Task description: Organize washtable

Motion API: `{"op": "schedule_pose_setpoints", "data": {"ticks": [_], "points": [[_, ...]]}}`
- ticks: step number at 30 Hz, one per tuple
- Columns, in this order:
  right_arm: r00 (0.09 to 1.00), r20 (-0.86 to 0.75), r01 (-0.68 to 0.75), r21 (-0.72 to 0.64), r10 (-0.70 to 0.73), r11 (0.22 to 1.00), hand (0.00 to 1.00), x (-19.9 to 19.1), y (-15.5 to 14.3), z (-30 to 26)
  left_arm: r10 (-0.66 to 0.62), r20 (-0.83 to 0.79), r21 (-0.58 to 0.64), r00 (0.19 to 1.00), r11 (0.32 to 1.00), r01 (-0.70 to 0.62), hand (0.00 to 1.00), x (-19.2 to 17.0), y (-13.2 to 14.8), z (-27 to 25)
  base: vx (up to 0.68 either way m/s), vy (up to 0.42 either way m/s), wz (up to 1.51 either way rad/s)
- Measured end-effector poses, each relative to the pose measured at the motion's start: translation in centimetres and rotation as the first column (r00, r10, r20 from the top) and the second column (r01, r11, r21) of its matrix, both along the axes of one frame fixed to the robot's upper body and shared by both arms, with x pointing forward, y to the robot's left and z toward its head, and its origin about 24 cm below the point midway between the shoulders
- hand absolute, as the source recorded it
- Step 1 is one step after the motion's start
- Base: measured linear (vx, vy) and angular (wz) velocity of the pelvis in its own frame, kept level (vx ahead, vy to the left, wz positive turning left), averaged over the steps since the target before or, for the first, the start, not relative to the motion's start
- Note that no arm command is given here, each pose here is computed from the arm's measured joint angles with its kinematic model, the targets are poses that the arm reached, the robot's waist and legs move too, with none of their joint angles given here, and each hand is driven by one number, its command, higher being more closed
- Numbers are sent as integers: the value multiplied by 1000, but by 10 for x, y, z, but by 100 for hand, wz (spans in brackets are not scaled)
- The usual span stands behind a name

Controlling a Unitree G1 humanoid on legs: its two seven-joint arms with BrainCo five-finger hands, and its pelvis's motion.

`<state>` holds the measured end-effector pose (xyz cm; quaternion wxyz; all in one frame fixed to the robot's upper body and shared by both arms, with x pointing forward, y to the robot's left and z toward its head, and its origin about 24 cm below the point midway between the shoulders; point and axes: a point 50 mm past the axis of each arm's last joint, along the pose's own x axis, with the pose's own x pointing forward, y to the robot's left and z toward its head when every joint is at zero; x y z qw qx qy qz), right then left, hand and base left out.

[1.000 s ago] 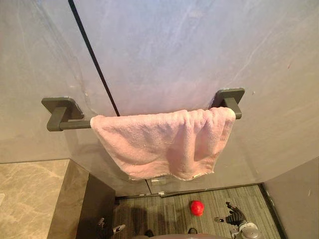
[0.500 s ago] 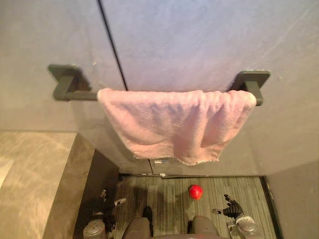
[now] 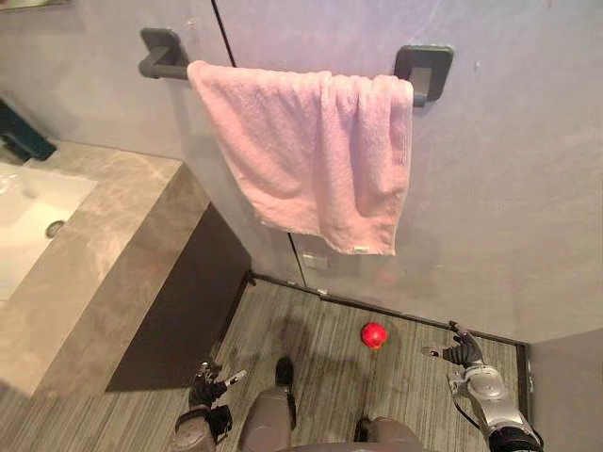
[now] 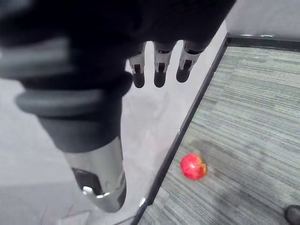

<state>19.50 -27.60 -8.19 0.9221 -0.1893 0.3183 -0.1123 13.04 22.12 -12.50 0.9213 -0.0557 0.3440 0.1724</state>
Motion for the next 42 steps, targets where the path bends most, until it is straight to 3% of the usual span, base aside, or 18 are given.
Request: {"op": "schedule_pose_setpoints", "data": {"ticks": [8, 16, 26, 32, 35, 38, 42], "points": [[988, -64, 140, 2, -140, 990, 0, -24, -27, -9, -23, 16, 44, 1000, 999, 22, 0, 15, 25, 7, -161, 101, 80], [981, -140, 149, 115, -133, 982, 0, -33, 17, -35, -134, -87, -35, 987, 991, 131, 0, -16, -37, -13, -170, 92, 16], [969, -207, 158, 98, -136, 982, 0, -50, 17, -45, -124, -91, 2, 988, 992, 124, 0, -17, -23, -11, -52, 14, 36], [982, -137, 146, 78, -134, 986, 0, -26, 15, -33, -125, -85, -1, 989, 992, 125, 0, -12, -26, -9, -71, 14, 104], [977, -109, 192, 69, -184, 979, 0, -24, 4, -28, -163, -21, 8, 986, 987, 163, 0, 12, -32, -1, -125, 238, 119], [967, -132, 235, 130, -218, 963, 0, -31, 17, -37, -206, 19, 38, 978, 978, 205, 0, 28, -29, 7, -169, 289, 99], [960, -177, 243, 149, -216, 958, 0, -46, 25, -45, -205, -26, 45, 978, 978, 206, 0, 11, -21, 1, -151, 172, 73]]}}
